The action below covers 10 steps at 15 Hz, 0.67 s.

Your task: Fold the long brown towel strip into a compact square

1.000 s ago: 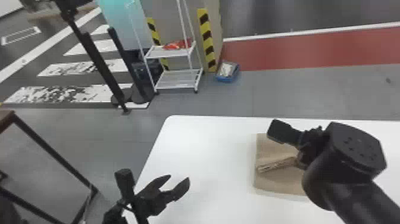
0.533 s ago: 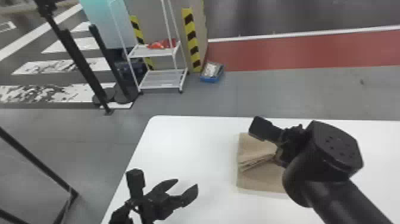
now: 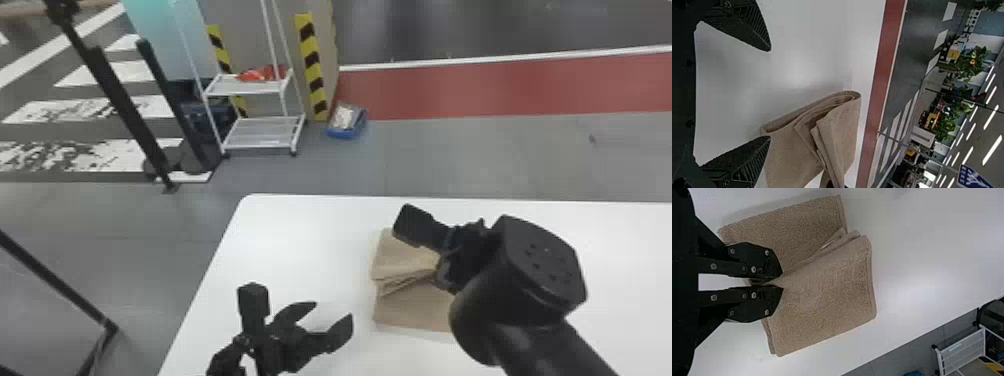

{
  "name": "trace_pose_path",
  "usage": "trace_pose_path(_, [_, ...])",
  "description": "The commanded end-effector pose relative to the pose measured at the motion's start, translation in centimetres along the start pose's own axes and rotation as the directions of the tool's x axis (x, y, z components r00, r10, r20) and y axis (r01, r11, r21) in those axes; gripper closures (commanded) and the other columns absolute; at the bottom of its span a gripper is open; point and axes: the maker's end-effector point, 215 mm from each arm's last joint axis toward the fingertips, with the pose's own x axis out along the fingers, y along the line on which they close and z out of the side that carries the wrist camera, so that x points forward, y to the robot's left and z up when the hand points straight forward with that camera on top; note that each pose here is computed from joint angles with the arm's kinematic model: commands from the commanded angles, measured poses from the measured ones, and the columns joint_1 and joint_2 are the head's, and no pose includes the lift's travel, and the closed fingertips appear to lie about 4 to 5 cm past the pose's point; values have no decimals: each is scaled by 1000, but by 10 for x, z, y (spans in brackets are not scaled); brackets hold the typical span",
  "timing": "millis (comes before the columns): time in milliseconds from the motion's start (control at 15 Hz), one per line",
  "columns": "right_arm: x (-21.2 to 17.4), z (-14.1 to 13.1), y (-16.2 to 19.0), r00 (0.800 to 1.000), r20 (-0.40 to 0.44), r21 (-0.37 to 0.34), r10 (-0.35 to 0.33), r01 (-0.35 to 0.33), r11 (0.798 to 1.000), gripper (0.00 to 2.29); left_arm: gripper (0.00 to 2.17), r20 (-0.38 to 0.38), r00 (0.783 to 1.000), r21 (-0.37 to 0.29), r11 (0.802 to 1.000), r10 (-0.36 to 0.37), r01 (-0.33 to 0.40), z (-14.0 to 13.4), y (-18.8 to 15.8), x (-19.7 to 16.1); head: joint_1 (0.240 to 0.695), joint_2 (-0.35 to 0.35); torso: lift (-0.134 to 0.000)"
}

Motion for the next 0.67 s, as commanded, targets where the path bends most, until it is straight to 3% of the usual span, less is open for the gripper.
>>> trace_pose_path(0, [0,-1,4,1000,3,6,6,-6,1000,1031,87,-10,1000,42,999,-21,21,-3,-16,18,695,191,0])
trace_pose_path(267, [-3,2,7,1000,10,-1,0,0,1000,1031,100,-41,999,60,998,2,1,-13,-20,34,695,166,0])
trace_pose_path(600, [6,-22,18,997,-82,-59,-6,1,998,1031,100,-51,999,71,997,-8,12,-15,-27,37,695,145,0])
